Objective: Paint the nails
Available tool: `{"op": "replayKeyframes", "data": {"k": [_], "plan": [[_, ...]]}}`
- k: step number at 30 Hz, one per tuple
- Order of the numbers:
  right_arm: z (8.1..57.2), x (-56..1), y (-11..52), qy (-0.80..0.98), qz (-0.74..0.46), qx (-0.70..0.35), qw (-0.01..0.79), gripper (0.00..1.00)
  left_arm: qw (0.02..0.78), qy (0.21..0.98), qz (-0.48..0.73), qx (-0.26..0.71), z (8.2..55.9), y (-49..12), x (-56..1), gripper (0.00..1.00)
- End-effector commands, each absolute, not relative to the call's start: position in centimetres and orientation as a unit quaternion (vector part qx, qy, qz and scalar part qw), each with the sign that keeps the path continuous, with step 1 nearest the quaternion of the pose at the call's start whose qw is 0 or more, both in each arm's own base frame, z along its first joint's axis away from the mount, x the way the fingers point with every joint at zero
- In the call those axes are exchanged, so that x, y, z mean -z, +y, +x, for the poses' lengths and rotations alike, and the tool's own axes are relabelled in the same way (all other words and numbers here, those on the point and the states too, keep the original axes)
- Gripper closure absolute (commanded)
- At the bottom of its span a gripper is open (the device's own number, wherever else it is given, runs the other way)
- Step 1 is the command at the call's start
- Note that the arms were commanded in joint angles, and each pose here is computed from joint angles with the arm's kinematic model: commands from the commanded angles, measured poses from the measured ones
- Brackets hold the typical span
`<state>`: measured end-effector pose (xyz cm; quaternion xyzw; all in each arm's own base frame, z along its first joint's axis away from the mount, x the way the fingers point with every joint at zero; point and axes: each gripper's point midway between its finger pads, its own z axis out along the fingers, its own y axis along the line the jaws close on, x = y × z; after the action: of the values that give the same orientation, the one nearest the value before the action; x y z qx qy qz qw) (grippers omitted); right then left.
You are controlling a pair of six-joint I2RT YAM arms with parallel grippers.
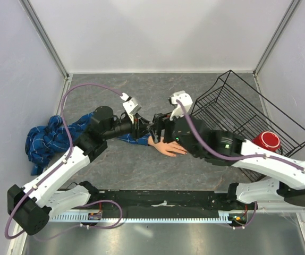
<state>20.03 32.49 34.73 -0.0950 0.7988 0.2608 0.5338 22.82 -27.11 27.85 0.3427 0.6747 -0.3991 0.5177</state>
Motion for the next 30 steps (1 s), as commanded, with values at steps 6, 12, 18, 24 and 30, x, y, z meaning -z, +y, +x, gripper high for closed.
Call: {"op": "replayKeyframes", "data": {"k": [6,12,18,24,30], "plan": [[14.8,-35.5,30.5,0.758,-0.264,-0.38,0.46,0.35,0.441,0.554,0.442,0.551,17.3,-30.5,-31.9,0.98],[14.0,-36.0,30.3,0.737,-0.315,-0.391,0.453,0.41,0.395,0.533,0.463,0.587,15.7,-30.8,-31.7,0.98],[15.0,-35.4,29.4,0.753,-0.326,-0.353,0.45,0.37,0.371,0.515,0.477,0.608,14.5,-30.7,-31.8,0.98],[14.6,-35.8,28.7,0.751,-0.341,-0.344,0.448,0.33,0.366,0.515,0.478,0.61,14.4,-30.8,-31.7,0.98],[14.6,-35.6,29.3,0.747,-0.371,-0.339,0.435,0.35,0.344,0.5,0.491,0.625,13.5,-30.7,-31.8,0.98]]}}
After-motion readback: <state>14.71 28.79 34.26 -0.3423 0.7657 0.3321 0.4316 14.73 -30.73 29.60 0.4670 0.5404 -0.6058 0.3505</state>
